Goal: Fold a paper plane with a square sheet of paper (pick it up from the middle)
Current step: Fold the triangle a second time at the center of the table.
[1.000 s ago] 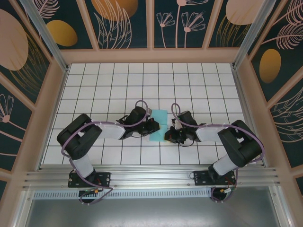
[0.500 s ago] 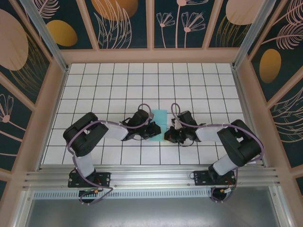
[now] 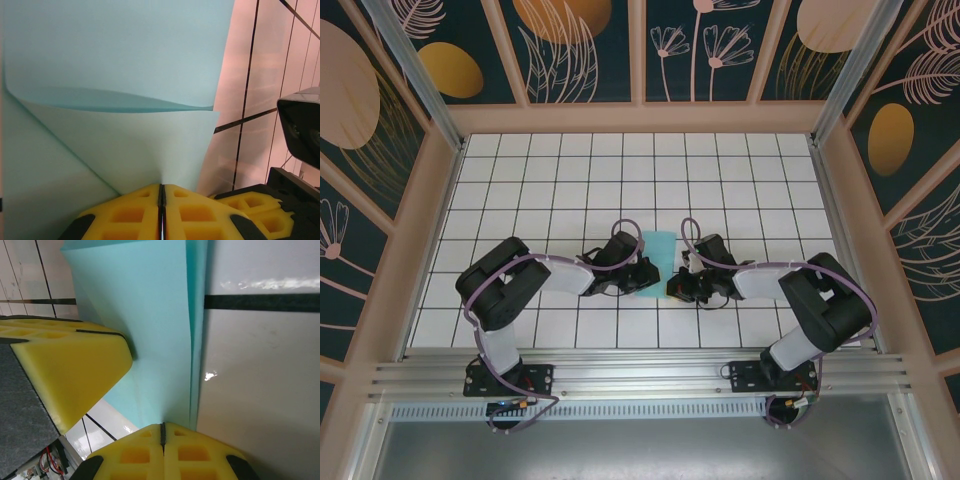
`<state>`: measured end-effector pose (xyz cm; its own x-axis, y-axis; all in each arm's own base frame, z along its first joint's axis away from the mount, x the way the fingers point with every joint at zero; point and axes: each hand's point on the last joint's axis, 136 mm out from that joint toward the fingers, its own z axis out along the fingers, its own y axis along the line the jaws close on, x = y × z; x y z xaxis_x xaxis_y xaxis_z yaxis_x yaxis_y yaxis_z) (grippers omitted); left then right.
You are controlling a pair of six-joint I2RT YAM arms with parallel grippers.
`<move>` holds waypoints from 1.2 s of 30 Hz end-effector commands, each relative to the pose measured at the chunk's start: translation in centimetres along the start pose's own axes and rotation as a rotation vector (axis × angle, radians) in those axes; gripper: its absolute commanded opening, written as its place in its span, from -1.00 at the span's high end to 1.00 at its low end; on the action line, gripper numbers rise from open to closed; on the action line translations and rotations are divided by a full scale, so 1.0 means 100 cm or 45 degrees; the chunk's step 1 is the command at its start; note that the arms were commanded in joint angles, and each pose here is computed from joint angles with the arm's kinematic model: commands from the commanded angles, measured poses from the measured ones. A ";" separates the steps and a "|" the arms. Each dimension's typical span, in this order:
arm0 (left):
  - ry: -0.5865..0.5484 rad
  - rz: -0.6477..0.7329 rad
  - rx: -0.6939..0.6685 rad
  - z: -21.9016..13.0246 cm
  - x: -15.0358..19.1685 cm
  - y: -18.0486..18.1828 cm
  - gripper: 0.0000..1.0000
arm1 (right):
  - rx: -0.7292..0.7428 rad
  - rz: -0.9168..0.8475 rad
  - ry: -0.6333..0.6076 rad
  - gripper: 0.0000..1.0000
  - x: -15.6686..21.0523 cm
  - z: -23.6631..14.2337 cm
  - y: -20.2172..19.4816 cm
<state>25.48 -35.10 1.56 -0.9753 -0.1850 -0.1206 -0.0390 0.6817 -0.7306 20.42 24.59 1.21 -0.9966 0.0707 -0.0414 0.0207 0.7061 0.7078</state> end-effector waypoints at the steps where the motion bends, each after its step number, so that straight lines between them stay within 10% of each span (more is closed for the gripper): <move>1: -0.115 0.012 -0.117 -0.004 -0.023 0.019 0.72 | 0.336 0.123 0.079 1.00 0.030 0.002 -0.069; 36: -0.173 -0.025 -0.163 -0.012 -0.070 0.046 0.66 | 0.353 0.120 0.100 1.00 0.034 0.002 -0.073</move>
<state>30.36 -31.94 1.68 -0.9518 -0.2593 -0.1637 -0.0673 0.6975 -0.7134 20.45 24.63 1.16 -0.9970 0.0524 -0.0567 -0.0027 0.7106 0.7036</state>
